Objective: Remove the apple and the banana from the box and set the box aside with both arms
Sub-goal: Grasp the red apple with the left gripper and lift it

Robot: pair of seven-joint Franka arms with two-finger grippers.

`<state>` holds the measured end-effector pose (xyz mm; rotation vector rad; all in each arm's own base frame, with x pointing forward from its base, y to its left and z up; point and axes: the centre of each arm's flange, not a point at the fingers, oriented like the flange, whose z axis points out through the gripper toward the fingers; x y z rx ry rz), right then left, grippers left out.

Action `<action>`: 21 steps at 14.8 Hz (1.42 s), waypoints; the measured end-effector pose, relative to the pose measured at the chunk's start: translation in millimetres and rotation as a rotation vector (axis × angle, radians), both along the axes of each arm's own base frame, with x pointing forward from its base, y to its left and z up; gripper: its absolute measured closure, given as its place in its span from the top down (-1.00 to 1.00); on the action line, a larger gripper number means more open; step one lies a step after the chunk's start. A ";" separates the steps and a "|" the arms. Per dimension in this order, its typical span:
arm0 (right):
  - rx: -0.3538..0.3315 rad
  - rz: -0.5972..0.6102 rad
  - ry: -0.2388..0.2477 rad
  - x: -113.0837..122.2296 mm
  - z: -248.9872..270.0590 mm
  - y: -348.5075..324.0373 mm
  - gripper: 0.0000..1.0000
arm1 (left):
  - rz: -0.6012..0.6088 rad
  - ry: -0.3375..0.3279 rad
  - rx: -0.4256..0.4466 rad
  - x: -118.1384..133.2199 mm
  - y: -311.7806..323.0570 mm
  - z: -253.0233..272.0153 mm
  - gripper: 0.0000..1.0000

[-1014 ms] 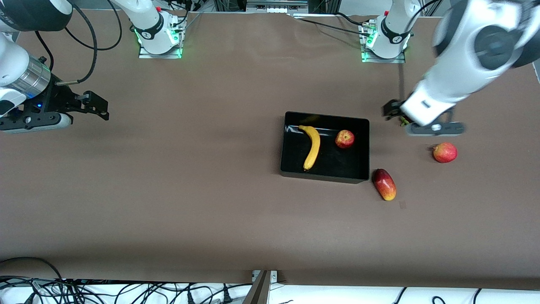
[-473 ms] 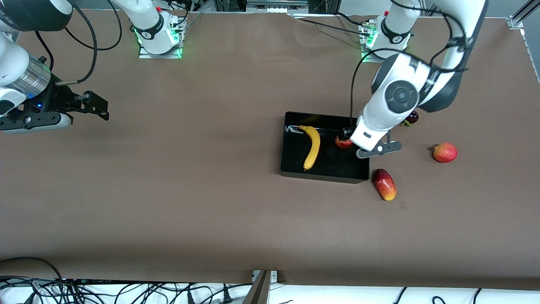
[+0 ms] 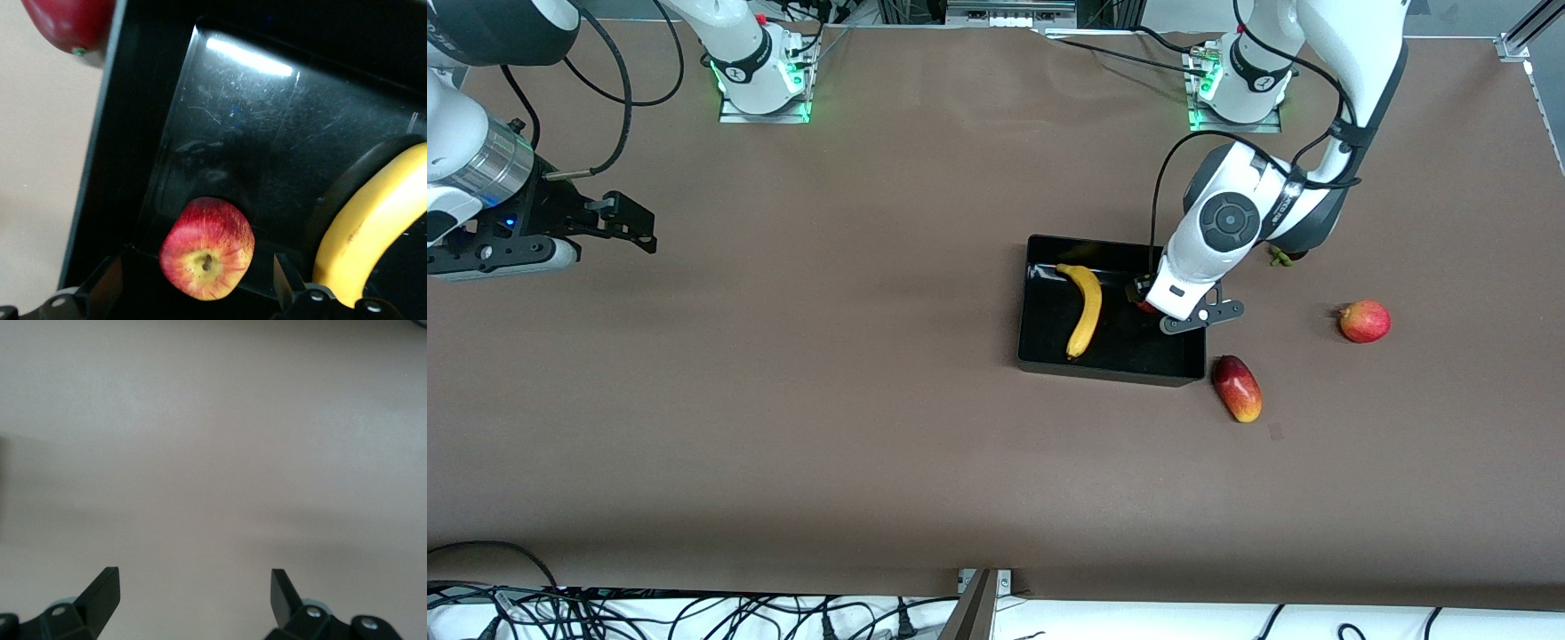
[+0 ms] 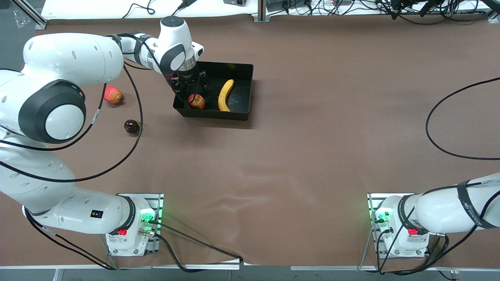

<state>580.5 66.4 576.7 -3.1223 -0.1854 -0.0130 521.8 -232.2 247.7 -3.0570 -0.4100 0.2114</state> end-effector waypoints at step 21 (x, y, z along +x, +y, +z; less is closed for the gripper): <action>0.000 0.000 0.000 0.0 0.0 0.0 1.00 | -0.075 0.109 0.080 29.8 25.8 98.8 0.45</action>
